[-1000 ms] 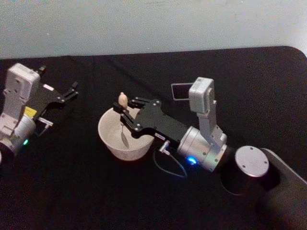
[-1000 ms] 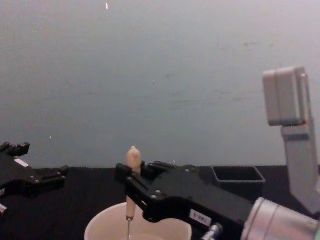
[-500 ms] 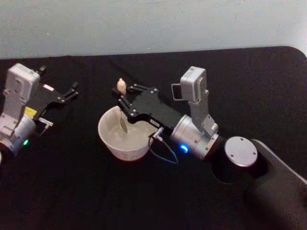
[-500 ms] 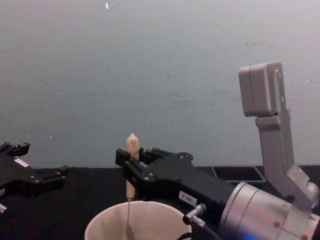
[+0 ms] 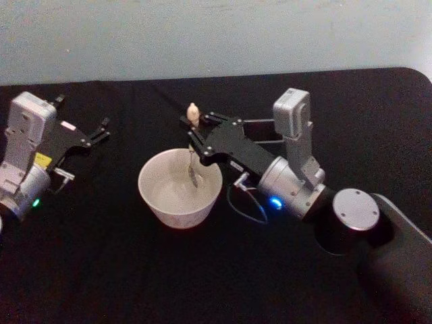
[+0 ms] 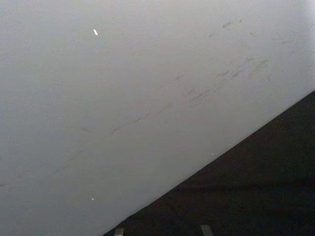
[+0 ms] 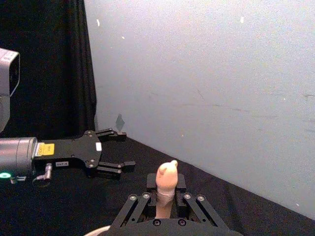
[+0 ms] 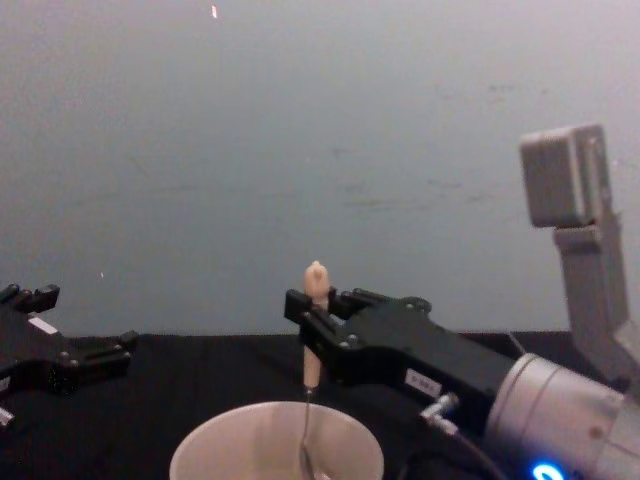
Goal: Pick up the stirring spoon with one hand, stir inside the cup, then place it back in its original position.
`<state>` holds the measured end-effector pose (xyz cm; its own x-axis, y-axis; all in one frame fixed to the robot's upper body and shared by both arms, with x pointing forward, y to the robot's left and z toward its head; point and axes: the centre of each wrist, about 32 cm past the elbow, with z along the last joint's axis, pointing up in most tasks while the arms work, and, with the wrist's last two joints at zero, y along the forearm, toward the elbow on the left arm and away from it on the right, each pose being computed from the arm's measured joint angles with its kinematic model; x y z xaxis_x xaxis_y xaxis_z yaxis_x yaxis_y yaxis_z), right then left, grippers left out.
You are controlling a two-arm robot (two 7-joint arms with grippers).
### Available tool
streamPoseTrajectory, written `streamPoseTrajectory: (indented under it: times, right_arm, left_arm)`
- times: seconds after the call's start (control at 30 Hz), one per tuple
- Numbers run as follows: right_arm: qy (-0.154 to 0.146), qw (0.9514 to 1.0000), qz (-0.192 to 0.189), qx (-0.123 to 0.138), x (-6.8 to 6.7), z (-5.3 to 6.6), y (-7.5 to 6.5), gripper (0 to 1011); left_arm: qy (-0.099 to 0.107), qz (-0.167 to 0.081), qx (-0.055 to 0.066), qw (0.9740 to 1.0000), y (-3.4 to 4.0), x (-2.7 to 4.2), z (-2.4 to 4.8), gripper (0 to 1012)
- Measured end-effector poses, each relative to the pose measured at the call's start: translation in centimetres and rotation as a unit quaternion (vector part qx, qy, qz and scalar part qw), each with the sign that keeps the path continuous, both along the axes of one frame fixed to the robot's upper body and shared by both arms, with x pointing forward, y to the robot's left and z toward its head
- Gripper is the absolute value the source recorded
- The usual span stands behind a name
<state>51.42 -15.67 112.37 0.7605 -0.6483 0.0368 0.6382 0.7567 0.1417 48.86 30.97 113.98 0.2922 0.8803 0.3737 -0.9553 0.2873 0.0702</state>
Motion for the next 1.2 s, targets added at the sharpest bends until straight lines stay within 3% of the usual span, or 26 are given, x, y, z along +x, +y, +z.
streamPoseTrajectory:
  times: [0.33,0.6,0.9,1.2]
  right_arm:
    - [0.008,0.9998,0.017,0.008,-1.3,0.7,-1.6,214]
    - [0.018,0.9991,0.039,0.0,-2.8,0.4,-2.4,213]
    - [0.02,0.9979,0.061,-0.006,-3.6,0.1,-2.1,213]
    - [0.02,0.9968,0.077,-0.006,-3.7,-0.2,-0.7,213]
  left_arm:
    - [0.0,0.0,0.0,1.0,0.0,0.0,0.0,1001]
    - [0.0,0.0,0.0,1.0,0.0,0.0,0.0,1001]
    - [0.0,0.0,0.0,1.0,0.0,0.0,0.0,1001]
    - [0.0,0.0,0.0,1.0,0.0,0.0,0.0,1001]
